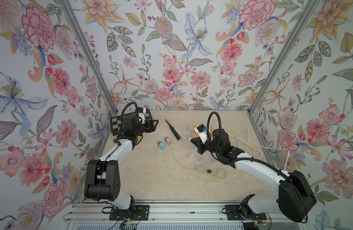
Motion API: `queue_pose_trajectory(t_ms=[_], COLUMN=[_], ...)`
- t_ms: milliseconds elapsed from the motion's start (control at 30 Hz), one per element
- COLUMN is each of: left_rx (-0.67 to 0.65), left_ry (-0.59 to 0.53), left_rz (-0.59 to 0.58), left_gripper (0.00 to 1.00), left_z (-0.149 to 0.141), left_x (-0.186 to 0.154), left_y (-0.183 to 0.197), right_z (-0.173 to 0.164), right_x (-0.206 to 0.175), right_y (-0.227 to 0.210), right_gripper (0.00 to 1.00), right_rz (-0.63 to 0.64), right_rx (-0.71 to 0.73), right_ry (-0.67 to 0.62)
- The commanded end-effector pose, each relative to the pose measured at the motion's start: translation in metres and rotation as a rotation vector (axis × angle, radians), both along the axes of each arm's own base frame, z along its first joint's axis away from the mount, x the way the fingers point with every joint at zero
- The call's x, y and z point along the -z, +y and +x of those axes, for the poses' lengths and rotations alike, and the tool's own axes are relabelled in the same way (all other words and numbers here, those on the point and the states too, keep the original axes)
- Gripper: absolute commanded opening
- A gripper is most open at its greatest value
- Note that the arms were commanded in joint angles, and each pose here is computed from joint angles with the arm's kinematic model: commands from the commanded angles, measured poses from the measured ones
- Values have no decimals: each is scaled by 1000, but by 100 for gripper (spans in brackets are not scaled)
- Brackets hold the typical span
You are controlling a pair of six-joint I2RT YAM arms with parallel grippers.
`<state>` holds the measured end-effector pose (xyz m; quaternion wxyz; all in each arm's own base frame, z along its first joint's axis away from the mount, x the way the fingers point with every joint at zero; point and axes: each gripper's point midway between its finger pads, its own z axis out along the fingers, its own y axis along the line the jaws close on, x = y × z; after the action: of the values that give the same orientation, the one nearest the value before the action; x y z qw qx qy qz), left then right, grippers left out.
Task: Charge the electric toothbrush
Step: Pick up the plug from the center of the board.
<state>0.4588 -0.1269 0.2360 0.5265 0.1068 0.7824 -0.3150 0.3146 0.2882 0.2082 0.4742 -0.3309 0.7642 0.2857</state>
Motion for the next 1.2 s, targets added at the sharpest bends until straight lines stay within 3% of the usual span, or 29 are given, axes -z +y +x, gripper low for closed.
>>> queue_pose_trajectory(t_ms=[0,67,133,200,267,433,667,933,1167], left_rx=[335,377,463,546,632,887,983,1144,1193], left_ry=[-301,-359,-397,-402,-406,-375,-382,-285,-218], left_rz=[55,273,590,812,956,1170,1158,1060,1038], left_gripper=[80,82,83,84,84,86,81,71,62], left_z=[-19,-17,-20,-25,-31,-59,-60,-64,-65], left_x=[-42,-27,7,34,57,126,155,183,202], left_y=[-42,-40,-36,-30,-20,-3,-13,-23,-22], right_z=[-3,-4,-6,-8,-9,-10,-11,-13,-17], right_x=[-12,-14,-18,-20,-19,-19,-18,-18,-19], right_y=[5,6,7,7,7,8,8,9,5], right_gripper=[0,0,0,0,0,0,0,0,0], right_rz=[-12,-7,7,20,24,10,4,13,6], right_rx=[-52,-60,-71,-78,-79,-91,-97,-99,-87], right_ry=[-43,-46,-51,-56,-60,-50,-44,-29,-30])
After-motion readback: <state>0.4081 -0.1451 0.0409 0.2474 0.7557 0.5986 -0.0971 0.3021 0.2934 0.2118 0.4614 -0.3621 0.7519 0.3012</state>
